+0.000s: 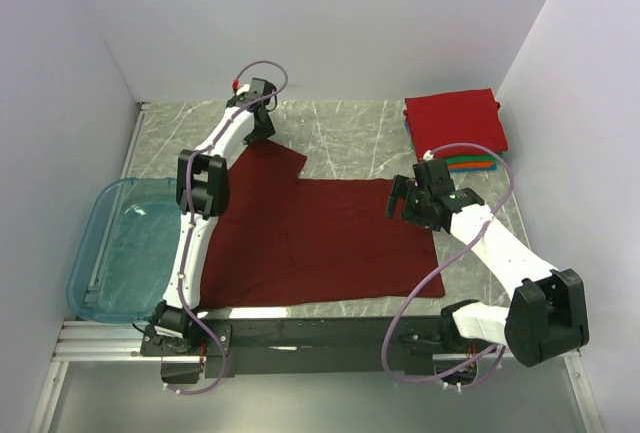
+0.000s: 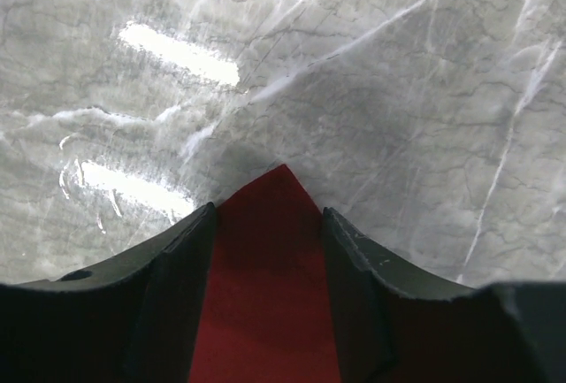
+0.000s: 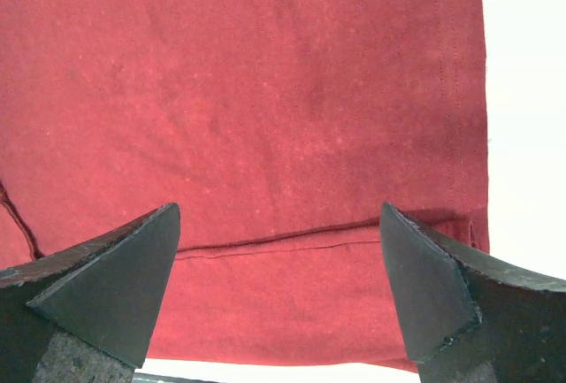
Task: Fold and stack the t-shirts
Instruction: Fold the tshirt
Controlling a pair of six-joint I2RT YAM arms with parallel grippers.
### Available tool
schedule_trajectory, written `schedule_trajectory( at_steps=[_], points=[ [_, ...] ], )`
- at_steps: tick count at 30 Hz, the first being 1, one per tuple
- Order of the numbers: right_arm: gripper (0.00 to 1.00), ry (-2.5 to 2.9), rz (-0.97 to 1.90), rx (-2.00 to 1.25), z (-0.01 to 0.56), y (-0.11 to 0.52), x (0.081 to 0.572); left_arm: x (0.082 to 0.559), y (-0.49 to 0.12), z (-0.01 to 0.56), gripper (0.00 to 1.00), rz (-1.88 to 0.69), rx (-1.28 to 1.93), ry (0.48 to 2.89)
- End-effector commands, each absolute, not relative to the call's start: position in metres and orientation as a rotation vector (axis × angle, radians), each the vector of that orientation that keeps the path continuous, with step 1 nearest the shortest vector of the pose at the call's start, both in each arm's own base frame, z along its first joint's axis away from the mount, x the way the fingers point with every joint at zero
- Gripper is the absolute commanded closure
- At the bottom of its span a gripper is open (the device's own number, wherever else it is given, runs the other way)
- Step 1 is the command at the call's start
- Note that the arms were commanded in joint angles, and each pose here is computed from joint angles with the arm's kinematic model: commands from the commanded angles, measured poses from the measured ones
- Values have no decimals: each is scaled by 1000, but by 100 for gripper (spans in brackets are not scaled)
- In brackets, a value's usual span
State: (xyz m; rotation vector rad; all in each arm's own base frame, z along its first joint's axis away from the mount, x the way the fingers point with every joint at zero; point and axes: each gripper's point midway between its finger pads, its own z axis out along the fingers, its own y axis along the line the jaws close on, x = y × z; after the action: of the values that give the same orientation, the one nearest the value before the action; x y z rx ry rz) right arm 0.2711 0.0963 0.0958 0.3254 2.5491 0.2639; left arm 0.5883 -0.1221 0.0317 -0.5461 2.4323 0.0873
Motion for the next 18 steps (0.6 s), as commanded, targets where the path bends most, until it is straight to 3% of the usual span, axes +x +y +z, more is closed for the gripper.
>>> schedule_trajectory(
  at_steps=[1, 9, 15, 18],
  points=[
    [0, 2524, 273, 315, 97, 96, 278, 586, -124, 29, 44, 95, -502, 2469],
    [0, 2523, 268, 316, 97, 95, 279, 581, -126, 19, 63, 89, -480, 2501],
    [0, 2525, 239, 327, 95, 91, 282, 574, -123, 9, 100, 117, -441, 2540],
    [0, 2523, 189, 353, 96, 84, 286, 572, -119, 14, 100, 139, -419, 2531]
  ],
)
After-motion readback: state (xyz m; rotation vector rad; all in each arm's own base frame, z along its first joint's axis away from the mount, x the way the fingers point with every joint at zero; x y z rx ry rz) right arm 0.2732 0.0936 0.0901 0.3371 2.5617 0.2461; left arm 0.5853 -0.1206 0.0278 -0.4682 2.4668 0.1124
